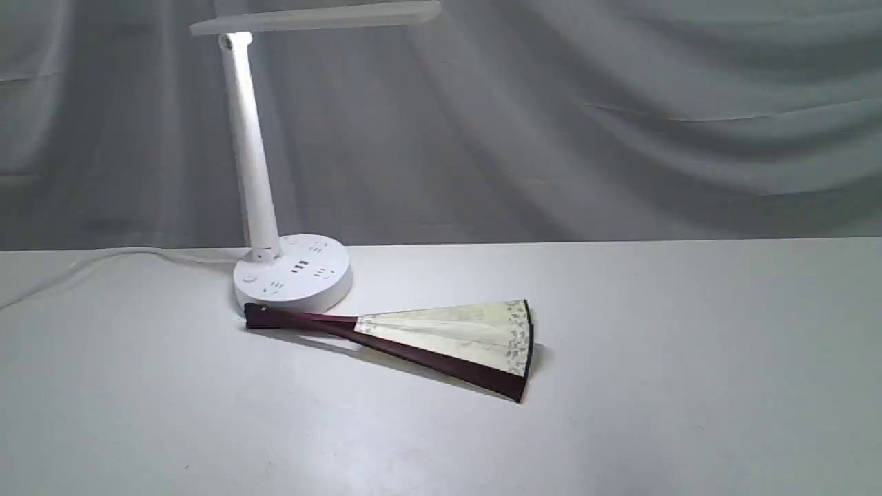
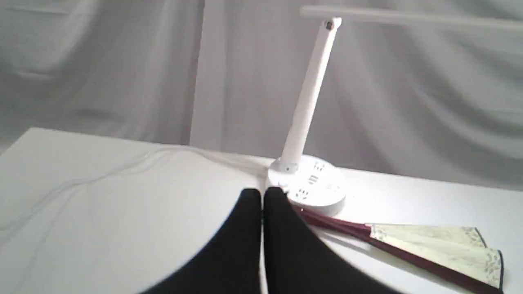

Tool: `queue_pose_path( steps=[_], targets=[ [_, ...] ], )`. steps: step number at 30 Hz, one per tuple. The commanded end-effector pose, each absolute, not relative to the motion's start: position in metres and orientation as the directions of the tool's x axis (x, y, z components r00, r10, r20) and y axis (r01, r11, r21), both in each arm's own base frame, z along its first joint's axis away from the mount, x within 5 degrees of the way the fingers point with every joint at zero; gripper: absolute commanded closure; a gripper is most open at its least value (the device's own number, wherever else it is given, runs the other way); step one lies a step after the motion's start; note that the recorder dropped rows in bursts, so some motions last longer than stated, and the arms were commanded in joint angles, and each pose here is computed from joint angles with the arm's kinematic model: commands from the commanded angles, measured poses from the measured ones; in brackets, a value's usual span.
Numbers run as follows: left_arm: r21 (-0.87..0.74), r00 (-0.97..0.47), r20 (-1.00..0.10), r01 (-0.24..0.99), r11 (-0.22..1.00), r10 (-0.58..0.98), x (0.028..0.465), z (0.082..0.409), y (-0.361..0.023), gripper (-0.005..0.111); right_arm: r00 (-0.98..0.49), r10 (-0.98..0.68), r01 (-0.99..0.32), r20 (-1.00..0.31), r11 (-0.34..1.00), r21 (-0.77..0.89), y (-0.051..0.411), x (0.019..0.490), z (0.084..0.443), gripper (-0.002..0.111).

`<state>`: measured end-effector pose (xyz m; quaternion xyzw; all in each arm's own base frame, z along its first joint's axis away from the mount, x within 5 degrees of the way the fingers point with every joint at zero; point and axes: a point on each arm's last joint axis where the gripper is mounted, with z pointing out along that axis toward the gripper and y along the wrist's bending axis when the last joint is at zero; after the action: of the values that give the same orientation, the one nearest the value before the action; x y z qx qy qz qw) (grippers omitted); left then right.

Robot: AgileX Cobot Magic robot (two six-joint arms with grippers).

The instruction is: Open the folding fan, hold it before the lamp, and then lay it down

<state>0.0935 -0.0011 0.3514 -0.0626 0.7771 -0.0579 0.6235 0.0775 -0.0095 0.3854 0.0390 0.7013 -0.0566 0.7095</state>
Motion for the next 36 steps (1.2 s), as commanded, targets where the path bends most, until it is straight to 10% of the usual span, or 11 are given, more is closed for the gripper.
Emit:
queue_pose_path(
  steps=[1,18,36],
  targets=[
    [-0.149,-0.283,-0.947,-0.041,0.988,-0.155,0.121,0.346,-0.001,0.107,-0.060,-0.038,0.132,-0.997,0.990,-0.046,-0.014,0.099,0.393,0.108],
    [-0.132,-0.736,-0.668,-0.027,0.991,-0.109,0.249,0.301,-0.009,0.107,-0.445,0.068,0.131,-0.893,0.991,0.011,-0.037,0.209,0.328,0.108],
    [0.128,-0.753,-0.585,0.282,0.951,0.302,0.390,0.241,-0.079,0.107,-0.666,0.029,0.090,-0.745,0.995,-0.042,-0.050,0.266,0.253,0.108]
  ],
)
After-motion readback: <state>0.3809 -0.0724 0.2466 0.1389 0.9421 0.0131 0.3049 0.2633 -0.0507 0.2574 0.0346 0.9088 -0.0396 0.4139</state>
